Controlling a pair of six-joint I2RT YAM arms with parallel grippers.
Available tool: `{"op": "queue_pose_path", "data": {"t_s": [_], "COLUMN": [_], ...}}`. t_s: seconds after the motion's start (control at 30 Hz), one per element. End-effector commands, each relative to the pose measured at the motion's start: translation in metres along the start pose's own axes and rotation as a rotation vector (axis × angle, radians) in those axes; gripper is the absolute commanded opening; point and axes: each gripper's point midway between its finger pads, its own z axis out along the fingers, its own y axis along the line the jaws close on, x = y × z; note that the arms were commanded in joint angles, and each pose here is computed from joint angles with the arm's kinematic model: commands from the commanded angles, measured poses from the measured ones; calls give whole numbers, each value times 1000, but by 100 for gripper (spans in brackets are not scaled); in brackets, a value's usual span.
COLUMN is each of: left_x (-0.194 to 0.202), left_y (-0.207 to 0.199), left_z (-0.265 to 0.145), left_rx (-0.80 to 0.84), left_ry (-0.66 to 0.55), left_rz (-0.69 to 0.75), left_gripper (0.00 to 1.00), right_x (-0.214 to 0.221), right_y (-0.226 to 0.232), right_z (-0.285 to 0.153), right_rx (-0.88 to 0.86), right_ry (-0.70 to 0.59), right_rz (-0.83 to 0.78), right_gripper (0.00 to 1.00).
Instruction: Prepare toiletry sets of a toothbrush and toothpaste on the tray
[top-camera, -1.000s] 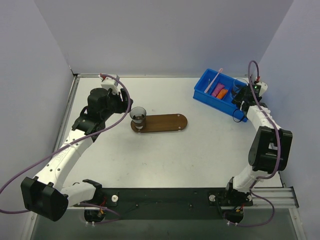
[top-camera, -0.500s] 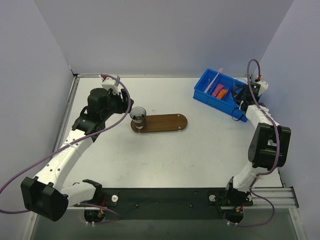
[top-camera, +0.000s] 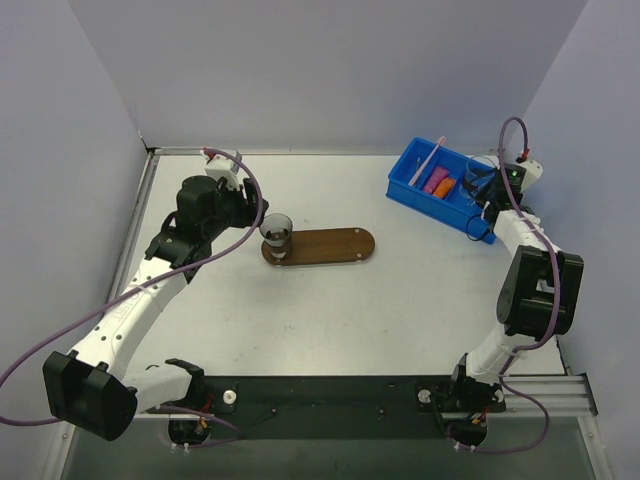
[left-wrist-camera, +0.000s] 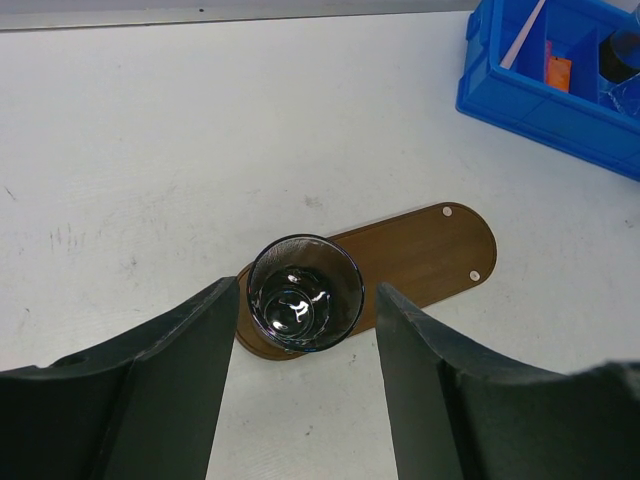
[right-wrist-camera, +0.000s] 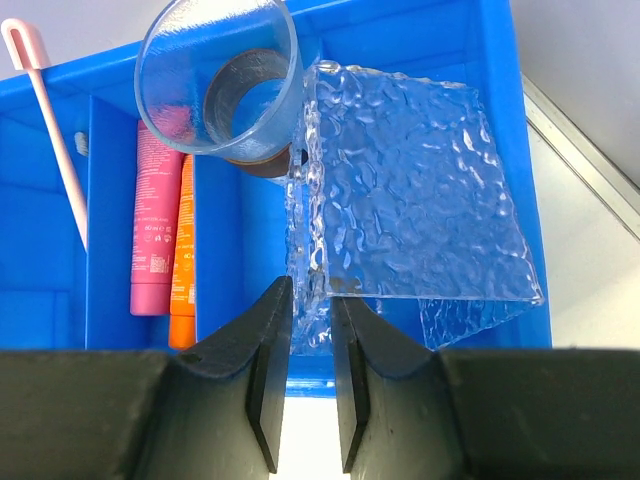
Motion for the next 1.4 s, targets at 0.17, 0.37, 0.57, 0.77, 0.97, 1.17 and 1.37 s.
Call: {"op": "queue_pose_path", "data": {"t_s": [0.17, 0.37, 0.57, 0.77, 0.97, 1.17, 1.37], "left_x": [-13, -11, -10, -12, -15, -21, -24], "left_y": [-8, -9, -10, -10, -11, -14, -19], "left_z": [-1, 0, 1, -1, -5, -11, -15], "left_rx": [32, 35, 35, 34, 37, 45, 66], "left_ry": [-36, -28, -24, -31, -44, -63, -80], "left_rz": [18, 22, 26, 29, 30, 36, 46], "left_gripper": [66, 66, 66, 66, 66, 66, 66], "right_x": [-11, -6, -7, -20, -55, -86, -101], "right_y": [7, 6, 10, 12, 23, 49, 62], "right_z": [8, 19, 21, 5, -25, -47, -78], "right_rx": [-25, -19, -39, -62, -117, -217, -298], "right_ry": [-32, -25, -32, -88, -187, -228, -277], "right_rz": [26, 22, 21, 18, 32, 5, 11], "right_gripper": [21, 18, 0, 0, 0, 0, 0]}}
